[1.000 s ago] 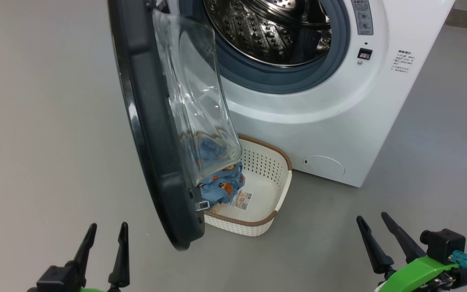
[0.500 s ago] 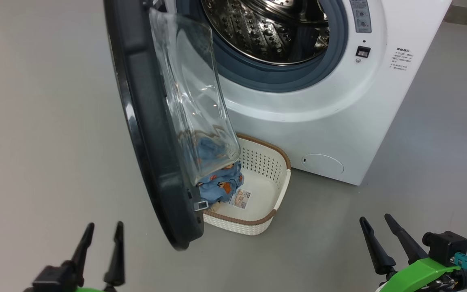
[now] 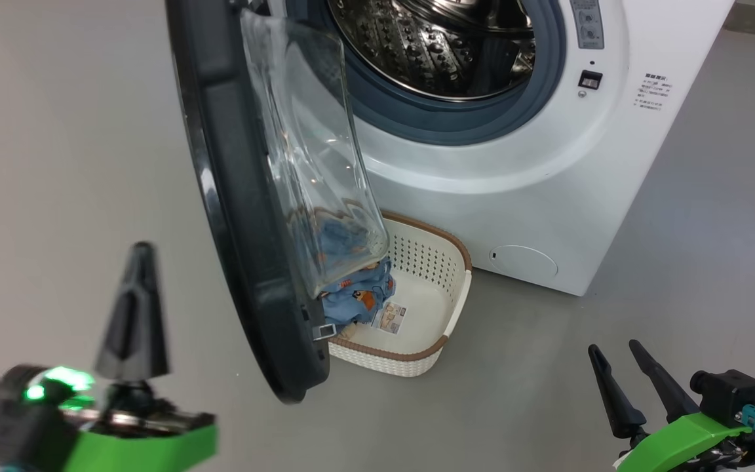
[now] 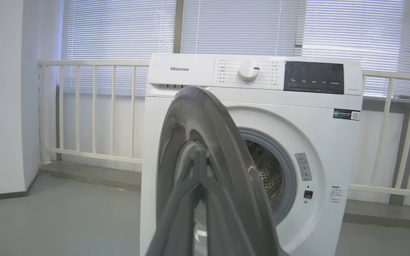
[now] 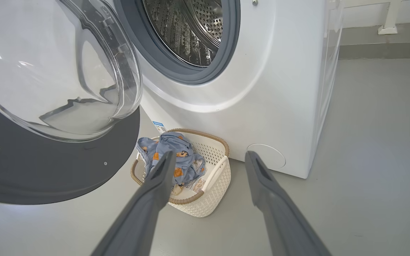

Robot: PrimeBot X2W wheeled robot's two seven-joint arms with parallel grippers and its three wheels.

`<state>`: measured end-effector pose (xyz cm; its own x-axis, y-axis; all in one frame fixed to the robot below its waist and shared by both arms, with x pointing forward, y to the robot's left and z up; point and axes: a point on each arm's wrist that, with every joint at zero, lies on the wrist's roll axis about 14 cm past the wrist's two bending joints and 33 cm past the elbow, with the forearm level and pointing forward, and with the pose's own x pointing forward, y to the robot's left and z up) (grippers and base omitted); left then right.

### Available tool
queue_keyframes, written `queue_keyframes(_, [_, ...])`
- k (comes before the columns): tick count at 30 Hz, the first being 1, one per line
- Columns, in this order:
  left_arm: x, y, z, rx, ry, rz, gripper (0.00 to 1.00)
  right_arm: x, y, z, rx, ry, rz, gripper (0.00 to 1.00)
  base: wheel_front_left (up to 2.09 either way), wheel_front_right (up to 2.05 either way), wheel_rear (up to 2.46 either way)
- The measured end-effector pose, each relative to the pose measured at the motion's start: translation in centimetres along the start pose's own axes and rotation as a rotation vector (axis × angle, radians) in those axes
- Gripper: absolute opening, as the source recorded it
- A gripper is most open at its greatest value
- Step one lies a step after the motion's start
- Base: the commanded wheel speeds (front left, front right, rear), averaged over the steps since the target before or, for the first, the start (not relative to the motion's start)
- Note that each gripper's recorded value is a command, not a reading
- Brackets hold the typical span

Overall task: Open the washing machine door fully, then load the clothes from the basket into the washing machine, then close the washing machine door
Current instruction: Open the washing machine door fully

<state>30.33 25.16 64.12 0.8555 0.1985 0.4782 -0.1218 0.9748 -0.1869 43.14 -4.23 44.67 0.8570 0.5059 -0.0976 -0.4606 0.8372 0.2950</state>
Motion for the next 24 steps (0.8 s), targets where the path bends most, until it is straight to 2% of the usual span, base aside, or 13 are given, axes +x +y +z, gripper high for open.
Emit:
queue_keyframes(9, [-0.7, -9.2, -1.6, -0.123, 0.051, -0.247, 0.00, -0.1, -0.5, -0.2, -0.011, 0.008, -0.007, 1.00, 0.00, 0.00, 0.00])
queue_keyframes(16, [-3.5, -11.0, -7.1, -0.225, 0.253, -0.268, 0.00, -0.1, -0.5, -0.4, -0.024, 0.017, 0.004, 1.00, 0.00, 0.00, 0.00])
queue_keyframes(24, [-4.8, -9.3, -11.3, -0.235, 0.389, -0.195, 0.00, -0.1, -0.3, -0.4, -0.034, 0.018, 0.011, 1.00, 0.00, 0.00, 0.00])
